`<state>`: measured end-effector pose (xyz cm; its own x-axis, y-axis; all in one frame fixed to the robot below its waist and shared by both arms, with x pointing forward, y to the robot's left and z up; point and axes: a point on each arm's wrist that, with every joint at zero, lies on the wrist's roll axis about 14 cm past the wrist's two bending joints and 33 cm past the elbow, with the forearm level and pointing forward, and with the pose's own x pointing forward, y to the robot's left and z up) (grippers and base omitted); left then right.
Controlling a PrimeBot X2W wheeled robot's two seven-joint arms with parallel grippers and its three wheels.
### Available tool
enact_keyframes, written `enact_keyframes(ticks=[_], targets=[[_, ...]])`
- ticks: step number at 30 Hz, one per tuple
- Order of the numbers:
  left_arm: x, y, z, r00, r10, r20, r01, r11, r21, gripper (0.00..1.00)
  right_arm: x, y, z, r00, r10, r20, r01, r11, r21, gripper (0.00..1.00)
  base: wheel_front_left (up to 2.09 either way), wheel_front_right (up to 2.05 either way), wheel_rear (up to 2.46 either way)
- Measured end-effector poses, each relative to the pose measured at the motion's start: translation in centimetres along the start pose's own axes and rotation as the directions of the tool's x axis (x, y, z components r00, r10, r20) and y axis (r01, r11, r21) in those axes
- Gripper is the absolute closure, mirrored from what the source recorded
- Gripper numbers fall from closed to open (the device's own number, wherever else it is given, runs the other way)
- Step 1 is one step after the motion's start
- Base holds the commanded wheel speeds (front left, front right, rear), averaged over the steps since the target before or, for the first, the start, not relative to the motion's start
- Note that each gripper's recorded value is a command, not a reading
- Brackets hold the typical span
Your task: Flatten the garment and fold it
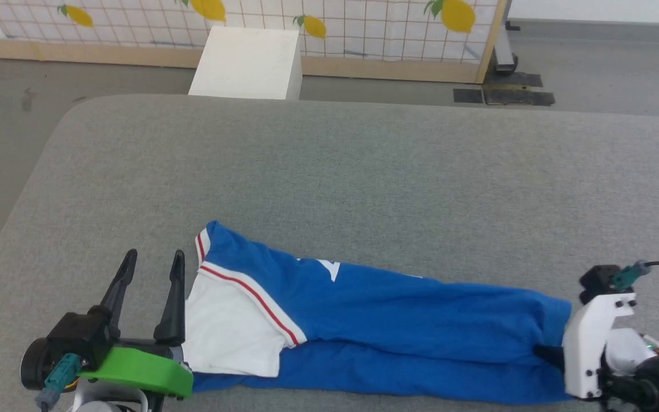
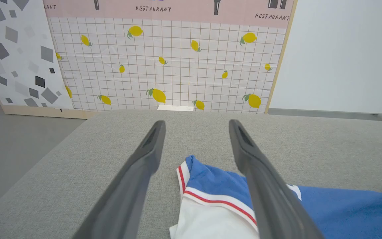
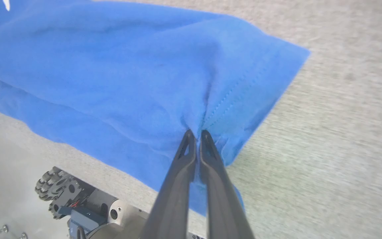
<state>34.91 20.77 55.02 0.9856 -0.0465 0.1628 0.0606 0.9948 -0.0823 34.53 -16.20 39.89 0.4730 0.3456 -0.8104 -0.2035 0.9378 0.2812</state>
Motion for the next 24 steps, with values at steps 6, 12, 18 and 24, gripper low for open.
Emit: enact_keyframes(ticks=[6, 12, 18, 24], targets=[[0.1, -0.7, 0.1, 1.000, -0.017, 0.006, 0.017, 1.000, 0.001, 0.00, -2.7, -3.7, 1.2, 0.994, -0.091, 0.055, 0.091, 0.996, 0.015, 1.00, 0.00, 0.00, 0.00], [0.3, -1.5, -0.2, 0.999, -0.036, -0.003, 0.036, 0.999, -0.005, 0.00, -6.6, -9.2, 1.6, 0.968, -0.228, 0.103, 0.218, 0.971, 0.101, 1.00, 0.00, 0.00, 0.00], [0.7, -2.2, -0.4, 0.998, -0.060, -0.006, 0.060, 0.998, -0.011, 0.00, -9.9, -12.9, 1.0, 0.937, -0.330, 0.116, 0.308, 0.936, 0.173, 1.00, 0.00, 0.00, 0.00], [1.1, -2.7, -0.8, 0.997, -0.073, -0.016, 0.072, 0.997, -0.017, 0.00, -10.2, -10.7, 2.3, 0.953, -0.255, 0.166, 0.218, 0.953, 0.211, 1.00, 0.00, 0.00, 0.00]])
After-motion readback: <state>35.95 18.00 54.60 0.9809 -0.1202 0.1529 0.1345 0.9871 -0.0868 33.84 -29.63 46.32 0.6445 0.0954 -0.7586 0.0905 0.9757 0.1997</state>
